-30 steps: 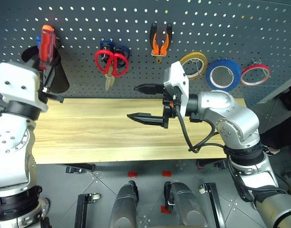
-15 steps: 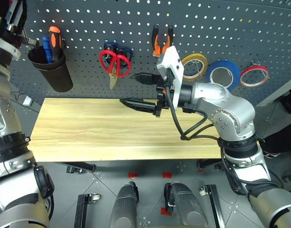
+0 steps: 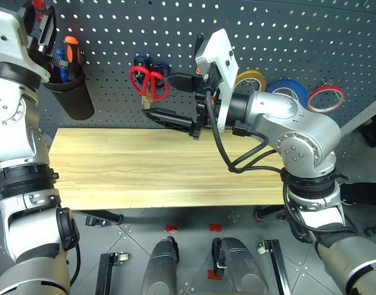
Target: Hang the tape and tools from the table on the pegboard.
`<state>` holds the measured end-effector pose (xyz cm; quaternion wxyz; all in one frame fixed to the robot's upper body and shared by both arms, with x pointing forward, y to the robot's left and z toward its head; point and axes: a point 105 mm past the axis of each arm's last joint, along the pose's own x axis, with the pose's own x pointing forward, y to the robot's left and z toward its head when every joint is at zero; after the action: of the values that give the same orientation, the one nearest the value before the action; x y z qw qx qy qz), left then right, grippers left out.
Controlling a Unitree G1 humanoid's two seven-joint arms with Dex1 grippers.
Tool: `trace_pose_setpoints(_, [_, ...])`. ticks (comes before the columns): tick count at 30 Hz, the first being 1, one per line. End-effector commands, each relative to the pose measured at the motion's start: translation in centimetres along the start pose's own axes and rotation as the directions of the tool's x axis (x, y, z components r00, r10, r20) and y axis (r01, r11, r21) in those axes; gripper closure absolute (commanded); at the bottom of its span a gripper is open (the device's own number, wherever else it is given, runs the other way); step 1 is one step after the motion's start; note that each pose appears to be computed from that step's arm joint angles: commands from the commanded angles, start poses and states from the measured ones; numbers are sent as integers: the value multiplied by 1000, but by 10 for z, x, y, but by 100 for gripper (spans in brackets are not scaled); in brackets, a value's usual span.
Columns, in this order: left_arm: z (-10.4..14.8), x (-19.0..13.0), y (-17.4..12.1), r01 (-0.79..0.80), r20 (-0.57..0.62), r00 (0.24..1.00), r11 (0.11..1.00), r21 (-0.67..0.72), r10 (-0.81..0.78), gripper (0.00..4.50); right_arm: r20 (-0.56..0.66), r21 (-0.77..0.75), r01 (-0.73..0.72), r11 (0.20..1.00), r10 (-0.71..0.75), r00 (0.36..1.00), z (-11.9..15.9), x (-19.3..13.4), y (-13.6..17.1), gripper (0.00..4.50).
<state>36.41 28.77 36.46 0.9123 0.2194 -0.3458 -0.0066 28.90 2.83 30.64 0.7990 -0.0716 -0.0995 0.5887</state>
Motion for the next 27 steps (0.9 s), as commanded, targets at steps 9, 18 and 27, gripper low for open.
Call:
trace_pose_setpoints(9, [-5,-21,11,-92,-14,996,995,-30,92,269,90,-49,-6,999,11,996,28,-4,4,0])
trace_pose_setpoints(18, [20,-23,-21,22,37,999,999,-47,-20,26,98,-56,17,998,-12,995,26,-11,3,0])
trace_pose_setpoints(27, [-46,-107,-53,-5,-366,928,984,-179,-62,26,22,-13,79,997,-79,997,-18,-43,-2,0])
